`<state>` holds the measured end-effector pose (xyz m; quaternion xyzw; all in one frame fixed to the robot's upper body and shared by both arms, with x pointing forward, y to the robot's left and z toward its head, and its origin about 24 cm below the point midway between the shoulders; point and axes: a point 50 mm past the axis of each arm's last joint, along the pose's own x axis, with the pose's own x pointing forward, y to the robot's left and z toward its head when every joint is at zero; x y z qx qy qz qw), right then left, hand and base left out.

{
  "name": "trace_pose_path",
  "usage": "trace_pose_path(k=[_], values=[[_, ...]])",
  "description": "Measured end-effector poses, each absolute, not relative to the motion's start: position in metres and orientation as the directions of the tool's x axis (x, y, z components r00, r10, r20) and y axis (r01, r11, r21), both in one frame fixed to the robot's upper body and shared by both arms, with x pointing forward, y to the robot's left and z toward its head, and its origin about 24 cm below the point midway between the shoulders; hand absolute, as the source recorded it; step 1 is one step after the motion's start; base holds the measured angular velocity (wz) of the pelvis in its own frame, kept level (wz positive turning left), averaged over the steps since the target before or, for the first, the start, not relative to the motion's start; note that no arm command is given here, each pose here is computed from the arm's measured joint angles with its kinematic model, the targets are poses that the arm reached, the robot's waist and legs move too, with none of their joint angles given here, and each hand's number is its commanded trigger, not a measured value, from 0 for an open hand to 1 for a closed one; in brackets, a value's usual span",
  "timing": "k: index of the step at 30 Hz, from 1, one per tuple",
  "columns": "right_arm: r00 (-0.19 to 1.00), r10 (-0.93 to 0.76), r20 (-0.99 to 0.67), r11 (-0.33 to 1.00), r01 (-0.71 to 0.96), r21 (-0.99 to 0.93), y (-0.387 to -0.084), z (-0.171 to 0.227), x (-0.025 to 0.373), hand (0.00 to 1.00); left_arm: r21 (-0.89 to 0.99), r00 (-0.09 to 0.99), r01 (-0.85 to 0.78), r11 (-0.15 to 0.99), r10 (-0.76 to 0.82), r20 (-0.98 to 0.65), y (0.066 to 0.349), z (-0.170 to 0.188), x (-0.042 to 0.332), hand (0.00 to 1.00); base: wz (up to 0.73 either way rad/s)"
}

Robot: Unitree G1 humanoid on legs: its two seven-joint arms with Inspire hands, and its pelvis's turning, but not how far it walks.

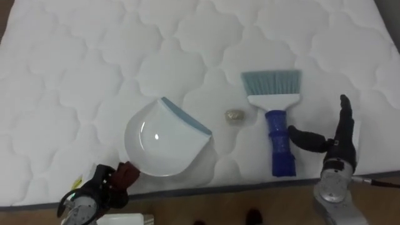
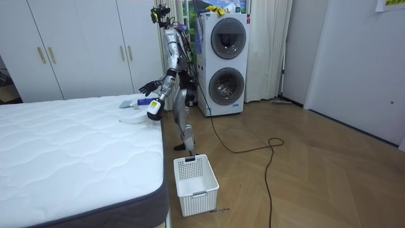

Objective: Clean bed

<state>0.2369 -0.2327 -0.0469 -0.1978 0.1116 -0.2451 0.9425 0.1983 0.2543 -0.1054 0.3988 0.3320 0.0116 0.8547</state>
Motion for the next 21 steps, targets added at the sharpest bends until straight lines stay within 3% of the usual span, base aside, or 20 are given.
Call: trace_pose_path(k=[21], values=[[0.894,-0.409,-0.183,0.849,0.299,-0.436,-0.219,-0.053,0.240,0.00,0.697,0.785,0.216,0.684,0.302,-0.540,0.253,-0.103,0.204,1.00,0.00]])
